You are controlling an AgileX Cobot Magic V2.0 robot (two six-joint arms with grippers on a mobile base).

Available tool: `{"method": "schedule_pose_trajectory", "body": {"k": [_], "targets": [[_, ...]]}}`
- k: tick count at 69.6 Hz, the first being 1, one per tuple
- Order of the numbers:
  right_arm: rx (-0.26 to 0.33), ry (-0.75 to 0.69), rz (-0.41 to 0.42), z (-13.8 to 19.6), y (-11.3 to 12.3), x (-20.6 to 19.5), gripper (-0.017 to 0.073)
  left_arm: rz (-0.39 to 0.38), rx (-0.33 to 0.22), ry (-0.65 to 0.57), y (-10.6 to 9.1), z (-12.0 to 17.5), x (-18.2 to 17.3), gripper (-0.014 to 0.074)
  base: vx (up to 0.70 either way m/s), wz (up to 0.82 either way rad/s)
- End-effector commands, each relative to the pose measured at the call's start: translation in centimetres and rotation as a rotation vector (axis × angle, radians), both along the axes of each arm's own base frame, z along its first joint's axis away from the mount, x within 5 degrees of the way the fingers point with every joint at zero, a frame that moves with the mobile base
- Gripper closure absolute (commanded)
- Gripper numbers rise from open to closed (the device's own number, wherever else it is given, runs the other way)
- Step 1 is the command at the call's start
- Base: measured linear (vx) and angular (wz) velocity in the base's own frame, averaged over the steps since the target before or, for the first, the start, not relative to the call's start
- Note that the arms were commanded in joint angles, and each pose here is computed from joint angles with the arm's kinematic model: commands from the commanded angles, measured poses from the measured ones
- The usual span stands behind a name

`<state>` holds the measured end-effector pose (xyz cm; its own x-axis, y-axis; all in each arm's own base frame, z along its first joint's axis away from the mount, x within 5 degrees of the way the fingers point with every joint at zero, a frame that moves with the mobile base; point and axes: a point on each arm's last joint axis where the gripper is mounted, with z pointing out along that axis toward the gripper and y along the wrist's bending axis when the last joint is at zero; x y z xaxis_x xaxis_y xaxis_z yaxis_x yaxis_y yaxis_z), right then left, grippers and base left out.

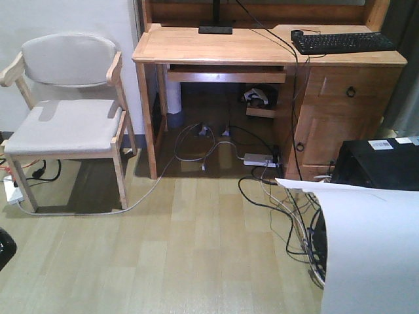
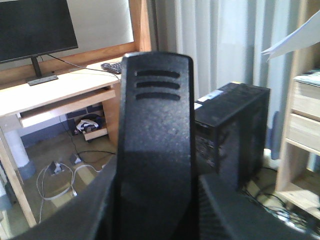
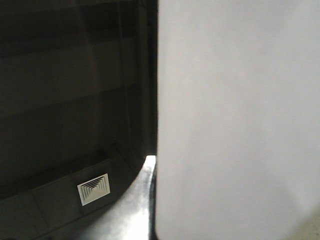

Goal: Grab stapler and paper to desk for stapling
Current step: 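Drive the base away from the shelf toward the wooden desk, then approach the desk holding stapler and paper, stopping before the monitor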

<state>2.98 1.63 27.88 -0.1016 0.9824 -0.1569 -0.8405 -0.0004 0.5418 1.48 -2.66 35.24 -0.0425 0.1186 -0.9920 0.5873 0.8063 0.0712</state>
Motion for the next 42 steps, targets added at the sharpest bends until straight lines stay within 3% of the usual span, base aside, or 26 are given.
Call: {"method": "schedule_pose_trajectory", "body": {"k": [1,42], "targets": [[-0.003,-0.029,-0.001,0.09,0.03,-0.14,0.0564,0.016,-0.091,-0.094,0.17,1.8,-0.04,0.06,0.35,-0.01],[-0.003,-0.029,-0.001,0.09,0.03,-0.14,0.0564,0.016,-0.091,-0.094,0.17,1.8,-0.04,0.06,0.38,-0.03]]}}
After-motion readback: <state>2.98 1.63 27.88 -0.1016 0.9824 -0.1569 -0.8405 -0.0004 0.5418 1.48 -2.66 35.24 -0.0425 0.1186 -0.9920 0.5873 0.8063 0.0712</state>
